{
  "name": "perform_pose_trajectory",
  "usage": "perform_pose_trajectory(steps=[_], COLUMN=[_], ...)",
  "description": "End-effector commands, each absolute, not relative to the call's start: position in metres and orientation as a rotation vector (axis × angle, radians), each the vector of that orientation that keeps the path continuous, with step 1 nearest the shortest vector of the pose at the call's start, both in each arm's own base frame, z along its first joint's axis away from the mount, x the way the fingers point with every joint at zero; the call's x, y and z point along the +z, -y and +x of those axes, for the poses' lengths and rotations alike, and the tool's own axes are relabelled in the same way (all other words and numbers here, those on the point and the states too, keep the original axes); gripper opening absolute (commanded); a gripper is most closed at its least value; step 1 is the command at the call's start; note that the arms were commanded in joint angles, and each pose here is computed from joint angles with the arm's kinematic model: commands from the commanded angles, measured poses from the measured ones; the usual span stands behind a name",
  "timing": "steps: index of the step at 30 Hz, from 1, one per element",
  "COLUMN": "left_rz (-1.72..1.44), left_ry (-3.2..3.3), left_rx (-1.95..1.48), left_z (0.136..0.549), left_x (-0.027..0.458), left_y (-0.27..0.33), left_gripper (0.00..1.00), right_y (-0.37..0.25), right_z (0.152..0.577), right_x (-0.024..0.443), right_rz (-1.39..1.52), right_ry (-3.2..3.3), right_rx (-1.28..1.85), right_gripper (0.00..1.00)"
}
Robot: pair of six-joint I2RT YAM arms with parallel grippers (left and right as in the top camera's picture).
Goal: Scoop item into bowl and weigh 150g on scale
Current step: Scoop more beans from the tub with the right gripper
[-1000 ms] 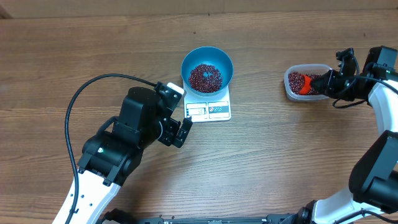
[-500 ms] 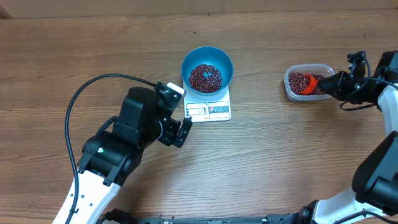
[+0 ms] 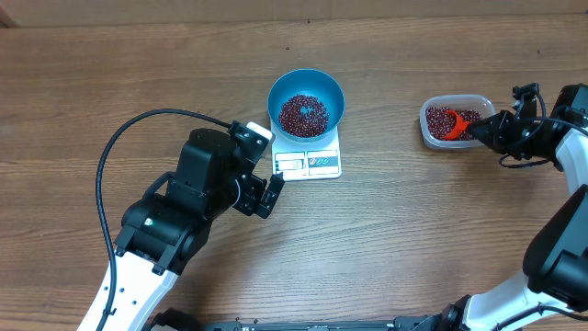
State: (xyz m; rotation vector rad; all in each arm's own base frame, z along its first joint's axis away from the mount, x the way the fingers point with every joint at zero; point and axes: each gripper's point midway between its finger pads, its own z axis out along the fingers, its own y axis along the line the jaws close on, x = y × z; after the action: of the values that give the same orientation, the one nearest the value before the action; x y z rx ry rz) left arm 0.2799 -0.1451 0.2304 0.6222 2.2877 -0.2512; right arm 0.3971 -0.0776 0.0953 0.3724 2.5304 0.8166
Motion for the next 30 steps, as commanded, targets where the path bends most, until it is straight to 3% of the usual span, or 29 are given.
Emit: perform_pose_trajectory(steps=[1,13,21,30], left_rz=[0.635,0.635,0.635,0.635], left_ry=[-2.260,-2.260,-2.260,-2.260], left_rx=[-0.258,-0.258,-0.258,-0.258], left_z=[0.280,0.280,0.280,0.280], left_x=[0.238,0.238,0.238,0.238], left_y=[0.146,0.146,0.146,0.146], left_gripper=[1.00,1.00,1.00,0.99], right_y=[0.072,0.070,0.084,0.099], right_z=[0.391,0.394,0.392,0.382], right_x=[0.072,0.056,0.085,0.091], right_rz=[0.432,0.520,0.583,0.661], right_ry=[-2.577,-2.565,-2.365,-2.308], right_rx=[0.876,0.976,1.212,1.266], right_gripper=[0.04,0.04,0.04,0.04])
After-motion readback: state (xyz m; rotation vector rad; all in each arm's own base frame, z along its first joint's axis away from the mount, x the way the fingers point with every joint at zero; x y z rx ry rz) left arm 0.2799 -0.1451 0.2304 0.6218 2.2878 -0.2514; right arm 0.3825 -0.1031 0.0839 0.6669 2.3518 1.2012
